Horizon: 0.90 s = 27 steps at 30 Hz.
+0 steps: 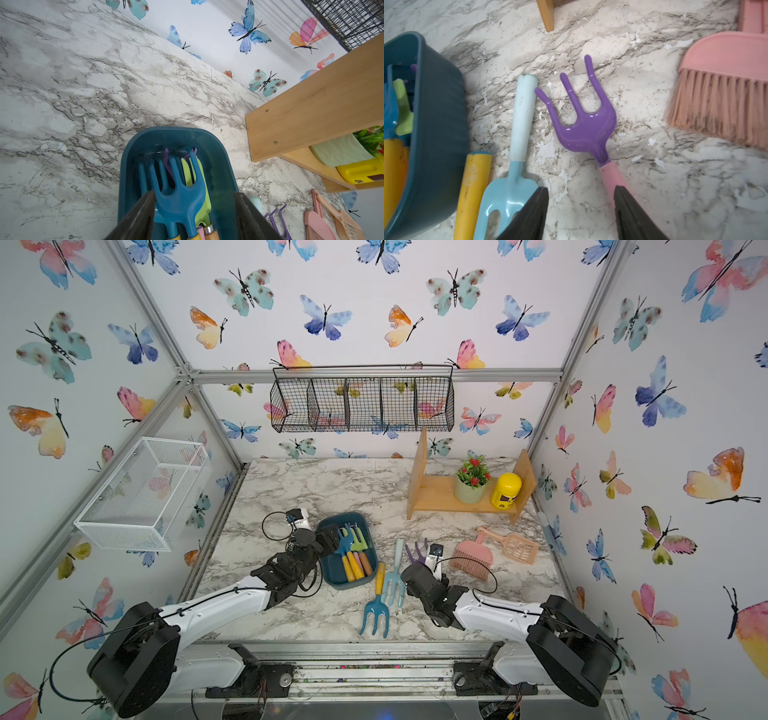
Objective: Put the rake into the storage box
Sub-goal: Pick up the rake at the center of the board.
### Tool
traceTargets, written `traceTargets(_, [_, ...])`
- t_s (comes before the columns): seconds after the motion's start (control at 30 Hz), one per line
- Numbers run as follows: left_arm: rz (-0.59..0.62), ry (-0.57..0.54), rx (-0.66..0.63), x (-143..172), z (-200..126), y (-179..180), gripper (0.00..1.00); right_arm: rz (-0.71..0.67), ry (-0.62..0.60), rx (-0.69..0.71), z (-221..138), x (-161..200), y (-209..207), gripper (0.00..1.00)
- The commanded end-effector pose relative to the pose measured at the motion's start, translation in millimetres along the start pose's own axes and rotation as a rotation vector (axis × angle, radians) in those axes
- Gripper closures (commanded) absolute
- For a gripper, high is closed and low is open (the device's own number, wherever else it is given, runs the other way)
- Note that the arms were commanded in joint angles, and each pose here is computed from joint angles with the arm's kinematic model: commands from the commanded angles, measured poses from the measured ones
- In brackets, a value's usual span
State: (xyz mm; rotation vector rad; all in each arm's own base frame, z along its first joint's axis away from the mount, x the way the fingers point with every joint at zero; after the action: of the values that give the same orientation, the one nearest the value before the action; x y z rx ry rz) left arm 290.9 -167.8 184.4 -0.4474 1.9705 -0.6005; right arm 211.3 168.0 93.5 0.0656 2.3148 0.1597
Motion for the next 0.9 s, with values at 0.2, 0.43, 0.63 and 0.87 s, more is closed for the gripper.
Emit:
traceTargets(0.2, [0.0,0.004,0.022,-0.6,0.1,-5.7,0.36,-0.017,0.106,0.005,7.9,24.2,-12.8,0.39])
traceTargets(0.43, [-0.002,0.011,0.026,0.3,1.2,-6.8,0.36,-0.036,0.204,0.019,18.3,46.6,-15.7,0.43])
traceTargets(0.63, [-0.003,0.012,0.028,0.0,0.6,-7.0,0.35,-0.067,0.274,0.049,29.2,60.8,-15.9,0.62])
traceTargets(0.87, [0.019,0.044,0.098,1.4,0.1,-17.4,0.26,-0.045,0.275,-0.058,30.3,61.6,-3.2,0.96])
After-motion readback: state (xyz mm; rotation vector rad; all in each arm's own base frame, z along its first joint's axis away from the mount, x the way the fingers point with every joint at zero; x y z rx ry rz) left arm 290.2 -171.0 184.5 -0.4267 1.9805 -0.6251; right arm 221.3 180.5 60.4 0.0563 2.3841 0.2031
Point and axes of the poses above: each gripper's point midway between its finger pads, its own z axis out along the fingers, its own y axis along the line the jaws close on, x = y × z, the point moved 6 cm from there along -z, back along the fingers, and after that the axes turned 7 degrees about -z, right-handed, at the moved point
